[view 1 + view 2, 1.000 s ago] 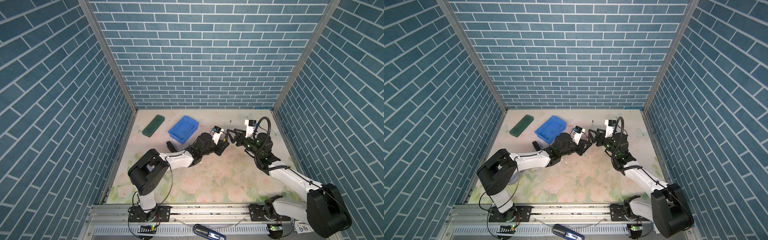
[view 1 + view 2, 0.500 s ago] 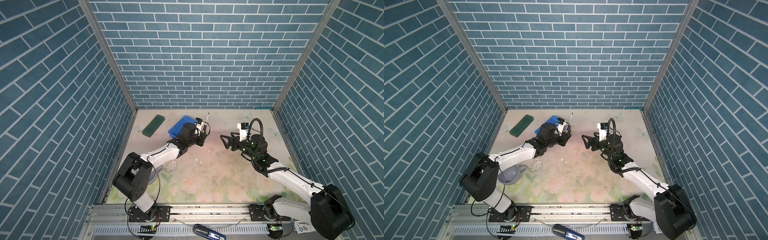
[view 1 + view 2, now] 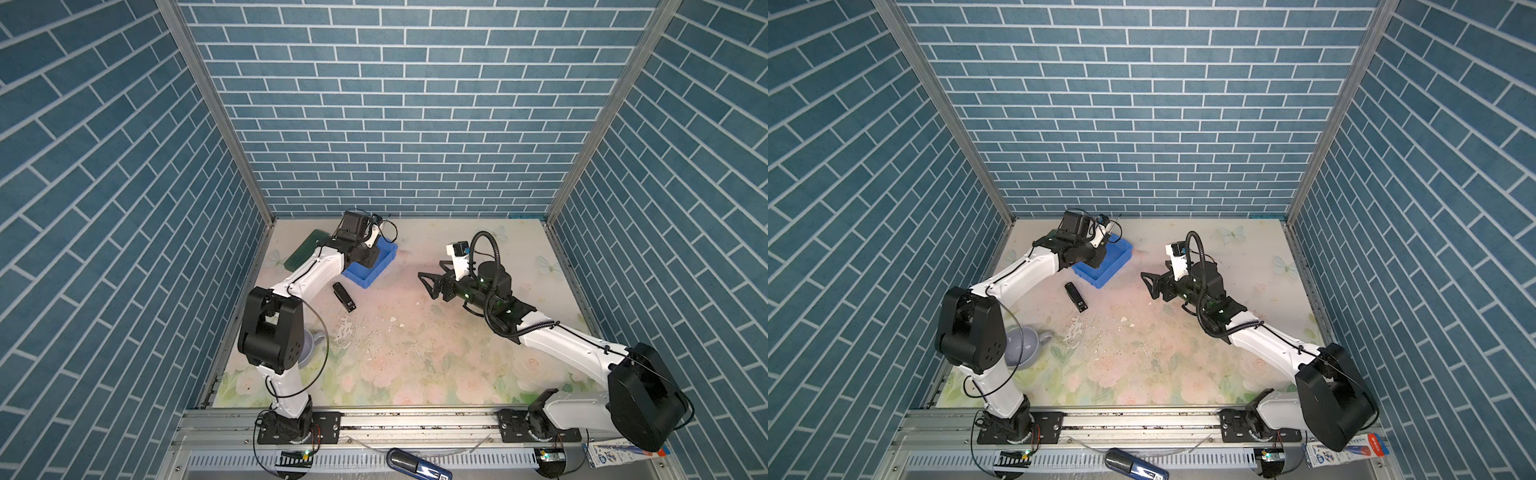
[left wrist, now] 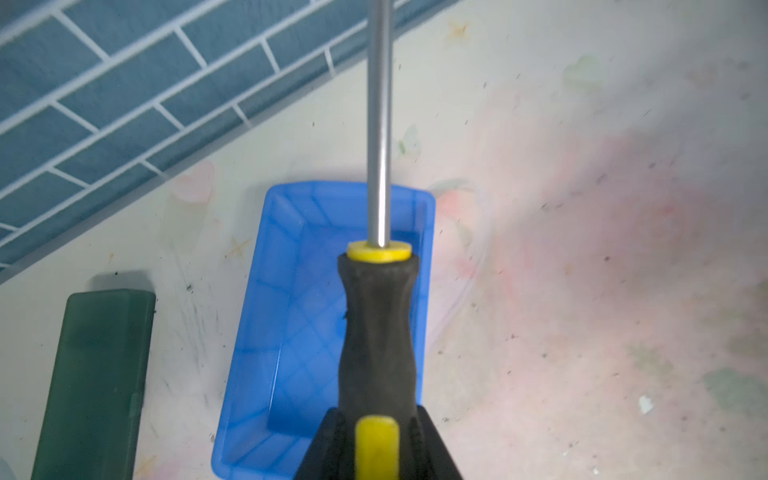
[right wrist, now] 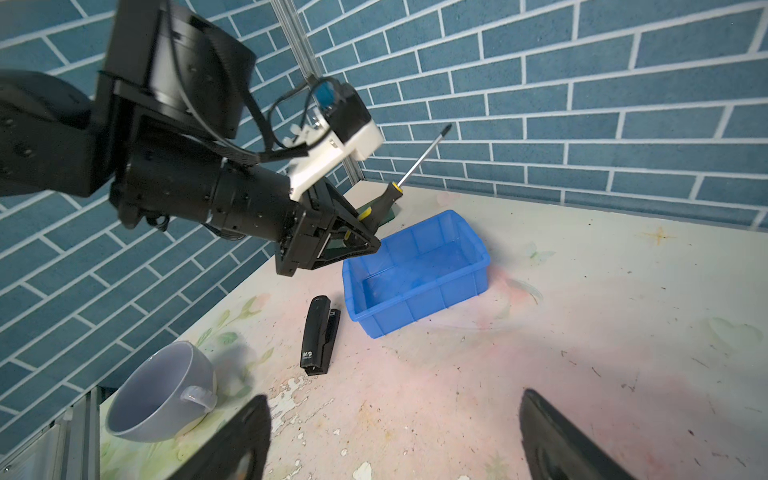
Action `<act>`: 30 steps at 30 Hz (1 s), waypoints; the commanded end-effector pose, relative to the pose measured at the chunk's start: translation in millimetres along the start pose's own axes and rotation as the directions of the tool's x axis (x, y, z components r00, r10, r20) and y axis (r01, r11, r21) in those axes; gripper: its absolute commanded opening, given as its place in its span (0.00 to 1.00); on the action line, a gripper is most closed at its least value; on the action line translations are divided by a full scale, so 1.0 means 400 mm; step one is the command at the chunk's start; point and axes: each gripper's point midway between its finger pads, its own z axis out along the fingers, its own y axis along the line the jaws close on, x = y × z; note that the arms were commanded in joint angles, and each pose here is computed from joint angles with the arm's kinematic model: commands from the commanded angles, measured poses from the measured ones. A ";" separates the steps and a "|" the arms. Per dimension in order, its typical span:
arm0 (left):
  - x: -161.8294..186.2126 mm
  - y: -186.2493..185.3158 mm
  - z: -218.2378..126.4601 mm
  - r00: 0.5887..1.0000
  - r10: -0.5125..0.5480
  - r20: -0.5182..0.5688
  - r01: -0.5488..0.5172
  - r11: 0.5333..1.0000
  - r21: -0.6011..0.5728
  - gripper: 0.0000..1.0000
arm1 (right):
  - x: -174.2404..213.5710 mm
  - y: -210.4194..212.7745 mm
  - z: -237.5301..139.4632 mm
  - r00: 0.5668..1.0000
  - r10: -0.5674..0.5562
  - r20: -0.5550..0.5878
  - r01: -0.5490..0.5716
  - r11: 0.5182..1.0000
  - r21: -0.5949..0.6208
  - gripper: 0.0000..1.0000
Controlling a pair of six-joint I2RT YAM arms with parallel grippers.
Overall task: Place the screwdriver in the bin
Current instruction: 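Lower the screwdriver into the blue bin with the left gripper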
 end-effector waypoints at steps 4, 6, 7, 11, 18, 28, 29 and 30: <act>0.094 0.037 0.062 0.969 0.113 -0.219 -0.114 0.993 0.008 0.00 | -0.052 0.019 0.011 0.997 -0.073 0.036 0.073 0.997 0.004 0.92; 0.105 0.044 0.088 0.958 0.129 -0.257 -0.129 0.991 0.015 0.00 | -0.050 0.016 0.008 0.997 -0.074 0.034 0.074 0.997 0.013 0.92; 0.110 0.047 0.101 0.950 0.140 -0.279 -0.140 0.990 0.019 0.00 | -0.049 0.015 0.007 0.997 -0.076 0.035 0.075 0.997 0.018 0.92; 0.128 0.062 0.137 0.916 0.185 -0.357 -0.187 0.982 0.029 0.00 | -0.041 0.009 -0.001 0.997 -0.077 0.024 0.076 0.996 0.034 0.91; 0.176 0.082 0.178 0.855 0.240 -0.459 -0.250 0.967 0.040 0.00 | -0.025 -0.005 -0.011 0.998 -0.066 0.012 0.065 0.996 0.063 0.91; 0.180 0.074 0.175 0.861 0.247 -0.444 -0.251 0.967 0.052 0.30 | -0.025 -0.008 -0.007 0.998 -0.061 0.011 0.060 0.996 0.066 0.90; 0.175 0.073 0.171 0.865 0.246 -0.437 -0.250 0.967 0.049 0.36 | -0.024 -0.007 -0.006 0.998 -0.059 0.011 0.058 0.996 0.066 0.90; 0.171 0.073 0.167 0.868 0.244 -0.432 -0.248 0.968 0.047 0.41 | -0.026 -0.007 -0.006 0.998 -0.059 0.011 0.058 0.996 0.067 0.90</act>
